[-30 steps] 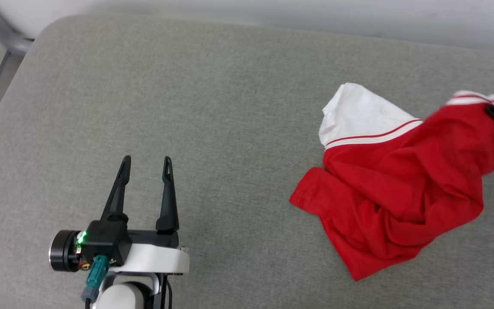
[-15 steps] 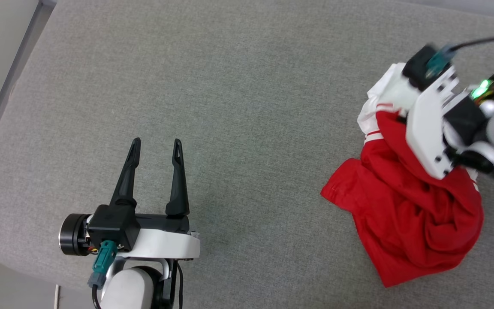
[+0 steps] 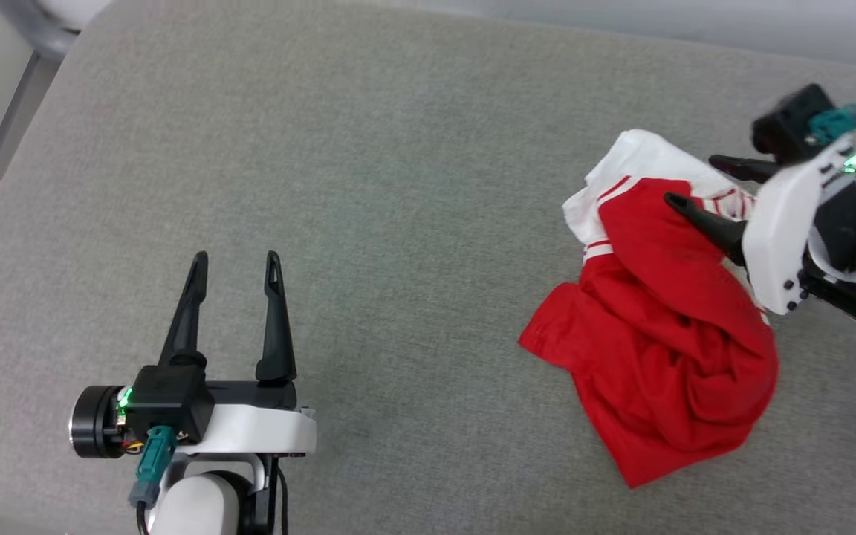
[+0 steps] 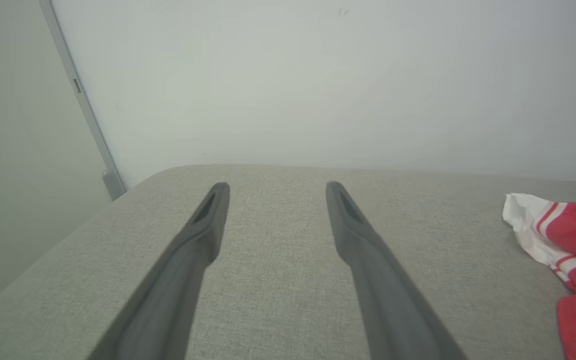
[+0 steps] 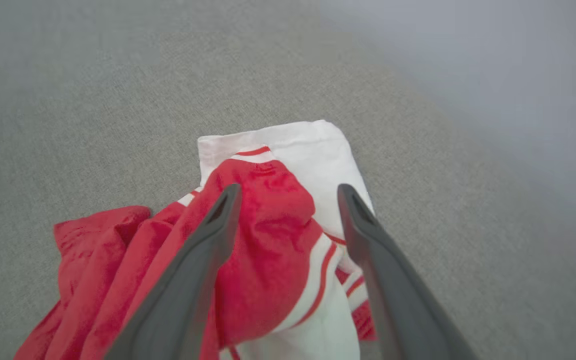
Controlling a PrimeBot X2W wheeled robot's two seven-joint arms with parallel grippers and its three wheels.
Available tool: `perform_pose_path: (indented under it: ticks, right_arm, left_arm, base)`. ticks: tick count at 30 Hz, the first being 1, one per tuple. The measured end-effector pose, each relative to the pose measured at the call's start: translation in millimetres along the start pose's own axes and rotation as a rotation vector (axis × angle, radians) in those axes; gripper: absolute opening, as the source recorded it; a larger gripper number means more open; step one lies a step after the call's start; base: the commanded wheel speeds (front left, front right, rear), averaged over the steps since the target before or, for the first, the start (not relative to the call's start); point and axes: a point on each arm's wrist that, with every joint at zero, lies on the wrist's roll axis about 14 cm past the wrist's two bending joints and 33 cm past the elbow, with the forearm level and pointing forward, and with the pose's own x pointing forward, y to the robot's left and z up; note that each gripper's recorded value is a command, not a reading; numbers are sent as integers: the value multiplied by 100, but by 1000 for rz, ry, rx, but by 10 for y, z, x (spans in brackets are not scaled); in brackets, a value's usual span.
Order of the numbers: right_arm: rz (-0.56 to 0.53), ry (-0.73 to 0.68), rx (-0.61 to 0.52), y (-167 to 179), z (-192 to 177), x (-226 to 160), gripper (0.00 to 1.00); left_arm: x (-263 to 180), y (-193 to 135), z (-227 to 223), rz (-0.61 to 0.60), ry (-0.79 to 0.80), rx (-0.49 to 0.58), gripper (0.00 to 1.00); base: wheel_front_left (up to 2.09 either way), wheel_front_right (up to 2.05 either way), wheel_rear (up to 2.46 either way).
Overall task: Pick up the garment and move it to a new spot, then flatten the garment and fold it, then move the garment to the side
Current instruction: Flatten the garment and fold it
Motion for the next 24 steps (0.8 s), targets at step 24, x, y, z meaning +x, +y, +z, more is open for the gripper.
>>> perform_pose_path:
  ticks: [24]
  right_arm:
    - [-556, -592, 163, -314, -257, -1811, 100]
  left_arm:
    - [885, -1071, 662, -487, -179, -56, 100]
  base:
    - [0, 0, 0]
